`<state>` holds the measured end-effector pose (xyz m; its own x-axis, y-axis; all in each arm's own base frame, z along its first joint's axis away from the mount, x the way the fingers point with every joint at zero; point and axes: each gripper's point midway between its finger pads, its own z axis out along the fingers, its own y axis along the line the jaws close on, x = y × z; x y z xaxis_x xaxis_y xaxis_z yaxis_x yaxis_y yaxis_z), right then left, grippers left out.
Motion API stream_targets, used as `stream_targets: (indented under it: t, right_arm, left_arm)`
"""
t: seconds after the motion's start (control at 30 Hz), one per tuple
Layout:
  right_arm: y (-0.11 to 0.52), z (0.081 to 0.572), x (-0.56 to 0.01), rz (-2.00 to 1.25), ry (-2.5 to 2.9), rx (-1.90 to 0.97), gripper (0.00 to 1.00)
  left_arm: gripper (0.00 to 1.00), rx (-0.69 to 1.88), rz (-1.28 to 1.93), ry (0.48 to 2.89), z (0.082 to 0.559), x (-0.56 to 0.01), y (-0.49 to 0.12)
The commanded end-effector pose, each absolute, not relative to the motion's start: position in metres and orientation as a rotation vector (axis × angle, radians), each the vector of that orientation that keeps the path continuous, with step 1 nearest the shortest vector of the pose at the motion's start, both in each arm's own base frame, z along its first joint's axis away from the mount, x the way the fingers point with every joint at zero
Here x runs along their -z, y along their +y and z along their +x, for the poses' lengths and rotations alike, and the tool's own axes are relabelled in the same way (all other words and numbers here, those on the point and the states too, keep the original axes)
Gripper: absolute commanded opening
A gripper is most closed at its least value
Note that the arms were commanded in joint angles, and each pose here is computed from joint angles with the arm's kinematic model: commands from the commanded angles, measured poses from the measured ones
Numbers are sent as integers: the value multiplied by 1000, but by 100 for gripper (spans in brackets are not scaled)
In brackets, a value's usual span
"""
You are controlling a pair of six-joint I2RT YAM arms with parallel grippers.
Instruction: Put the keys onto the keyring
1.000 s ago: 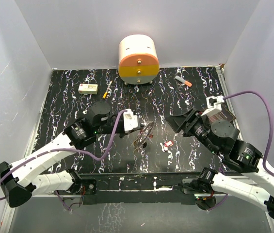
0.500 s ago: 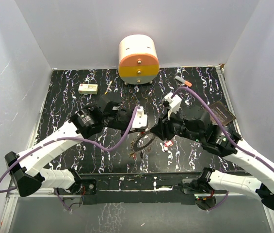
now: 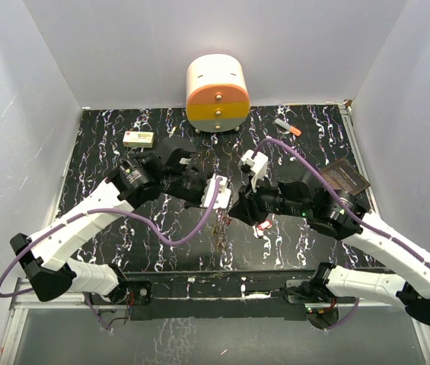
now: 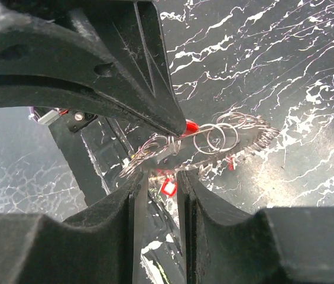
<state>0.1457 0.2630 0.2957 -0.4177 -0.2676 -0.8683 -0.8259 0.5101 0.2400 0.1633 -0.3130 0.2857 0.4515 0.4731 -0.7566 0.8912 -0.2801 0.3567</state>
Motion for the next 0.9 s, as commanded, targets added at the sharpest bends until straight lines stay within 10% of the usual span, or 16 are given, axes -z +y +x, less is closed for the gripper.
stream_targets:
  t: [0.0, 0.87]
  right_arm:
    - [275, 150, -327, -893, 1818, -922, 32]
    - [289, 165, -324, -877, 1823, -900, 30]
  left_arm:
    - [0, 704, 1921, 1015, 152, -313, -315]
    - [0, 810, 1911, 1038, 142, -318, -323]
